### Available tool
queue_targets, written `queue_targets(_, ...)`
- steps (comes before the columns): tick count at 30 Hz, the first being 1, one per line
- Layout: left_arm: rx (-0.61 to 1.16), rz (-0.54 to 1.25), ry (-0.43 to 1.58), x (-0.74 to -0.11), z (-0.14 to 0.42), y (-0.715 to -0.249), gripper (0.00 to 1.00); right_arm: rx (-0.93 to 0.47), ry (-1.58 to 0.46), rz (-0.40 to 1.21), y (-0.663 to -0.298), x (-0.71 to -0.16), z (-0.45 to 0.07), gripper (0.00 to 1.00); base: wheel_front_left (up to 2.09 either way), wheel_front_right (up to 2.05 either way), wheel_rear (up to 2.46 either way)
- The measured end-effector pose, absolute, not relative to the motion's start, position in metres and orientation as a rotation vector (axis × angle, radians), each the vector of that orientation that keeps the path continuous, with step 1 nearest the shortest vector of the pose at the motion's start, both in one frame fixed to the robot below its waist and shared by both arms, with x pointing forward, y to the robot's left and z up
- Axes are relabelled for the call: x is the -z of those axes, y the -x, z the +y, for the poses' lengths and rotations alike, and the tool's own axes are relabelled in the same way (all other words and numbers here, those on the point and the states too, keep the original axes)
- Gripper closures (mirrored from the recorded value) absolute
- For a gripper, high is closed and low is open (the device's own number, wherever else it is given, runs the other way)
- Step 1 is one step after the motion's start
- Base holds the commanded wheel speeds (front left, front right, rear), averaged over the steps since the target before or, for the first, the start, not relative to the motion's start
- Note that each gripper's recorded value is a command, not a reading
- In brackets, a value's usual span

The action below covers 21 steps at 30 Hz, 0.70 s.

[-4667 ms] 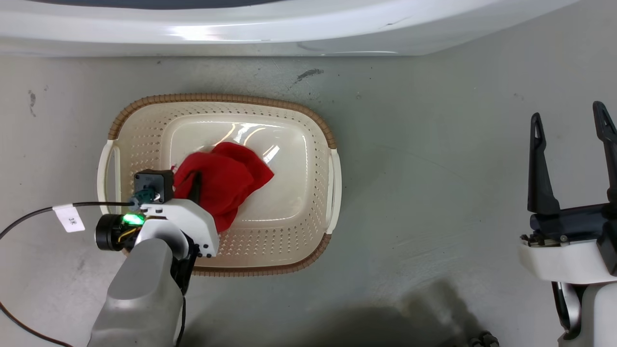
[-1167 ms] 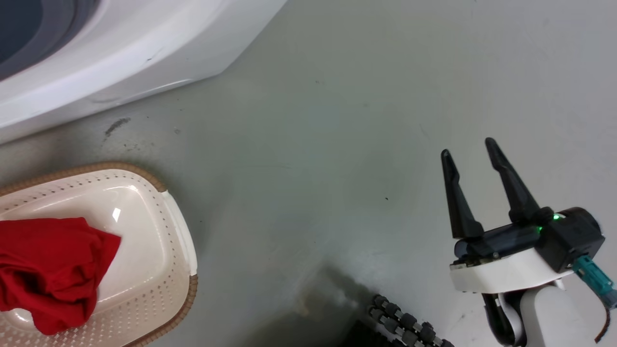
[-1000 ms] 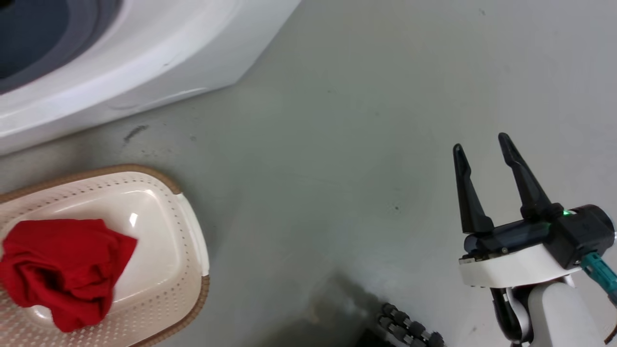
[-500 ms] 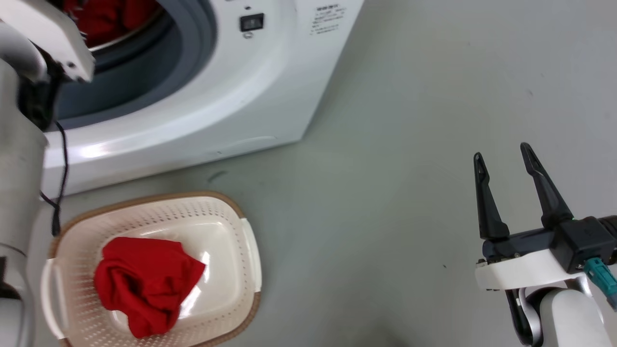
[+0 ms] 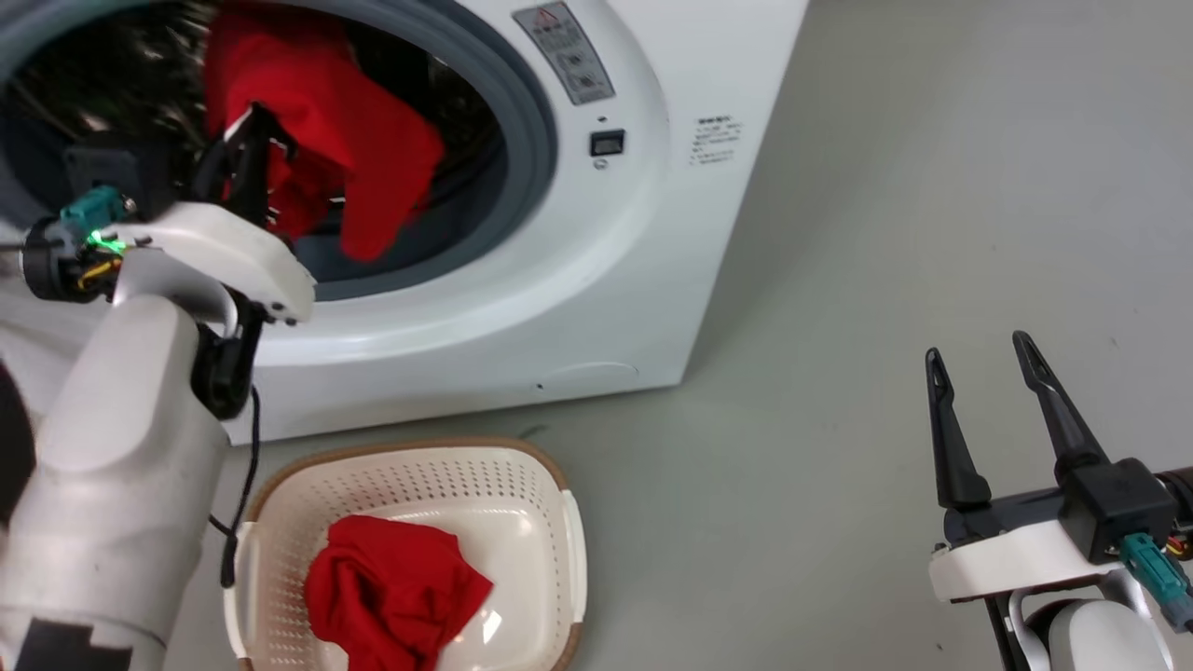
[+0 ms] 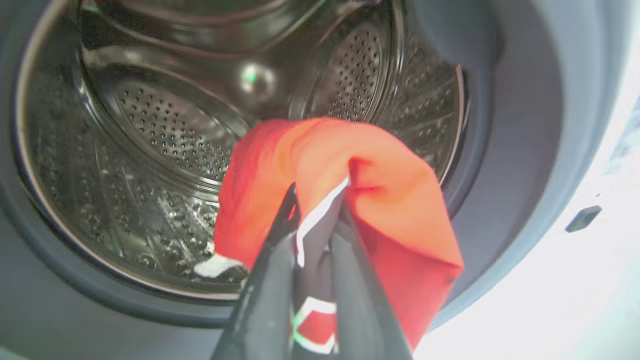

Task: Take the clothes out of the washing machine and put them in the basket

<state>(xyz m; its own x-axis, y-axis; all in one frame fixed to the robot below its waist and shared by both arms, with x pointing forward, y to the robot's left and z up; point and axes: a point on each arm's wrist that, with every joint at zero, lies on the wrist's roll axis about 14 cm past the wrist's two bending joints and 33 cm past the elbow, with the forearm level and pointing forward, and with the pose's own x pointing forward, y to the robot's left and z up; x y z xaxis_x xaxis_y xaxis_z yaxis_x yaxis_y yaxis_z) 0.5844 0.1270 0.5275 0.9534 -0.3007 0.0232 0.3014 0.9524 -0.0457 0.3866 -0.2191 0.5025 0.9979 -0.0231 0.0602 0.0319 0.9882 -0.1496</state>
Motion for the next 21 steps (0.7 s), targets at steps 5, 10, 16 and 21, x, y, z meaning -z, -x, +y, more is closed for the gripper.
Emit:
queue_targets(5, 0.294, -0.12, 0.069, -0.558, 0.136, -0.547, 1.0, -0.002, 0.146, -0.089, -0.383, -0.512, -0.208, 0.0, 0.0, 0.0, 0.0)
queue_targets(10, 0.304, -0.21, 0.095, -0.583, 0.139, -0.509, 1.0, -0.026, 0.137, -0.119, -0.381, -0.521, -0.199, 0.0, 0.0, 0.0, 0.0)
queue_targets(16, 0.358, -0.179, 0.117, -0.577, 0.13, -0.47, 1.0, -0.049, 0.131, -0.133, -0.382, -0.524, -0.191, 0.0, 0.0, 0.0, 0.0)
queue_targets(21, 0.407, -0.071, 0.129, -0.547, 0.116, -0.451, 1.0, -0.062, 0.135, -0.123, -0.386, -0.52, -0.188, 0.0, 0.0, 0.0, 0.0)
